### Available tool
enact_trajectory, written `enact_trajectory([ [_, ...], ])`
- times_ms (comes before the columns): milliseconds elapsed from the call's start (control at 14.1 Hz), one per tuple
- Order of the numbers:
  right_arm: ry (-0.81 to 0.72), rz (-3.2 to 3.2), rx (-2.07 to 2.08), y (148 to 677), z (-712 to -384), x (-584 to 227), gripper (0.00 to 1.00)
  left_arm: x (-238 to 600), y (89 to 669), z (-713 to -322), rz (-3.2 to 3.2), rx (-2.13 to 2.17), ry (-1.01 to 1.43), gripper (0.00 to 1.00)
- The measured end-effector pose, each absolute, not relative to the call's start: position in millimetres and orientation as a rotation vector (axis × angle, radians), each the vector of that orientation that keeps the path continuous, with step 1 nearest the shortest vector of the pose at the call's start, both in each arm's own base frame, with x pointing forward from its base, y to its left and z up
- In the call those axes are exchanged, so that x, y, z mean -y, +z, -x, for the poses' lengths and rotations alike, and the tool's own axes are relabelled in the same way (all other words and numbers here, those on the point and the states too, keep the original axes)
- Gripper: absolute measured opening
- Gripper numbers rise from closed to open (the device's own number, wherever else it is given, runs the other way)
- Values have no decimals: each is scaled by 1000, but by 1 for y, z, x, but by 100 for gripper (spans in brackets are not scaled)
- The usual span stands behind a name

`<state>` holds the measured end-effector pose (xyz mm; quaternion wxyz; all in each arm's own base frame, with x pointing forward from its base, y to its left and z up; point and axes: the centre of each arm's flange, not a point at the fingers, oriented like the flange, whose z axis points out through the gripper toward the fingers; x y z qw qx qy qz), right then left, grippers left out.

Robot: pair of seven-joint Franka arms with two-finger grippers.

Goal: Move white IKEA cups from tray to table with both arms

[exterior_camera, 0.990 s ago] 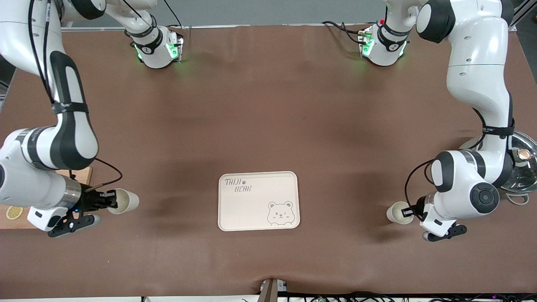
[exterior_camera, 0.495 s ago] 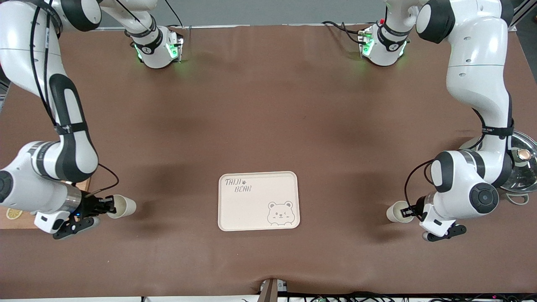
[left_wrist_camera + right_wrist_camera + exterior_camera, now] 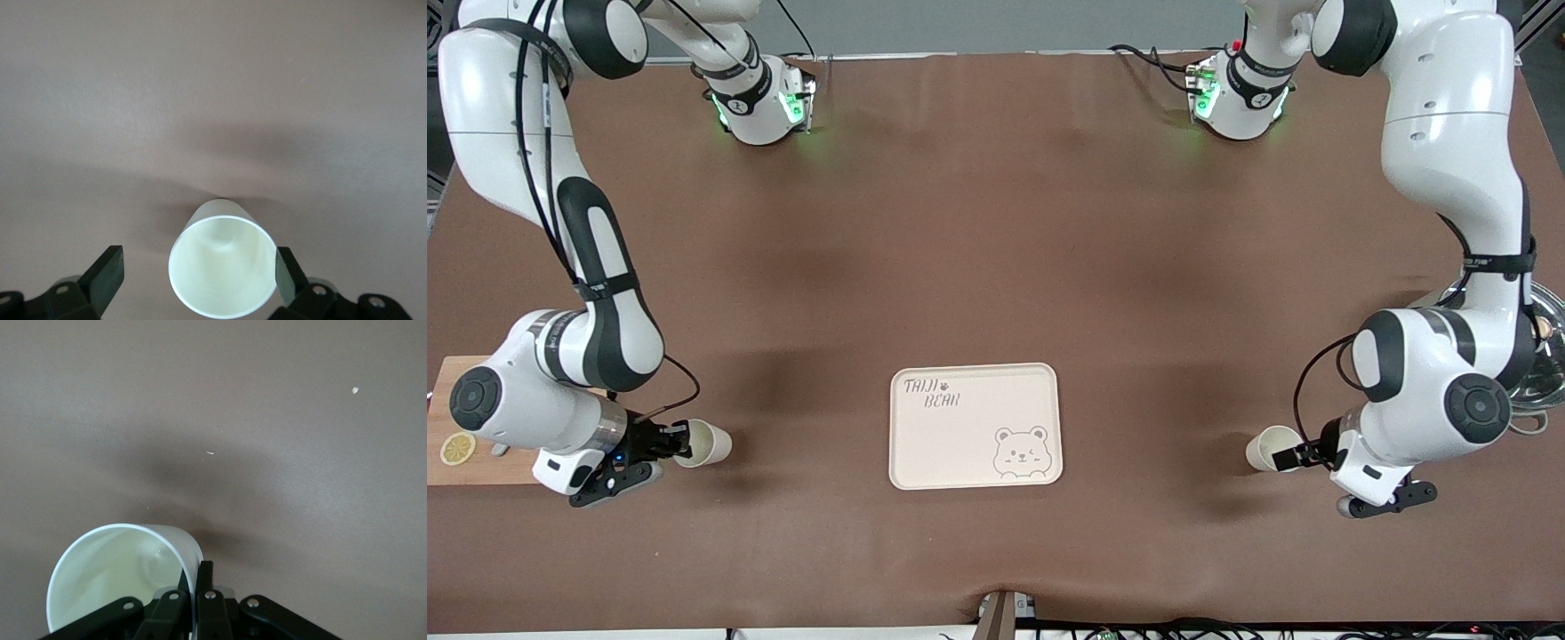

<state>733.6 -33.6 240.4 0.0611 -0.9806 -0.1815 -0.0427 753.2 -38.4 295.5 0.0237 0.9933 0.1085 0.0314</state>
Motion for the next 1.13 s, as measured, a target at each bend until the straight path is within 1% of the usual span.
enact_trajectory([
  [283, -145, 2970, 547, 226, -735, 34, 3, 39, 373, -750, -3057, -329, 206, 100],
  [566, -156, 2972, 546, 220, -735, 34, 3, 40, 455, -722, -3066, -315, 137, 100],
  [636, -160, 2973, 546, 221, -736, 34, 7, 40, 473, -714, -3068, -312, 119, 100],
  [848, -178, 2973, 547, 227, -739, 34, 37, 41, 525, -689, -3069, -301, 103, 100],
  [919, -186, 2972, 549, 231, -741, 33, 49, 41, 543, -681, -3068, -298, 112, 100],
  [990, -191, 2970, 552, 236, -744, 33, 59, 41, 561, -671, -3067, -295, 120, 100],
  [1061, -186, 2967, 556, 242, -746, 32, 70, 40, 579, -662, -3066, -293, 128, 100],
  [1131, -168, 2961, 561, 249, -748, 31, 79, 40, 594, -653, -3065, -289, 138, 100],
])
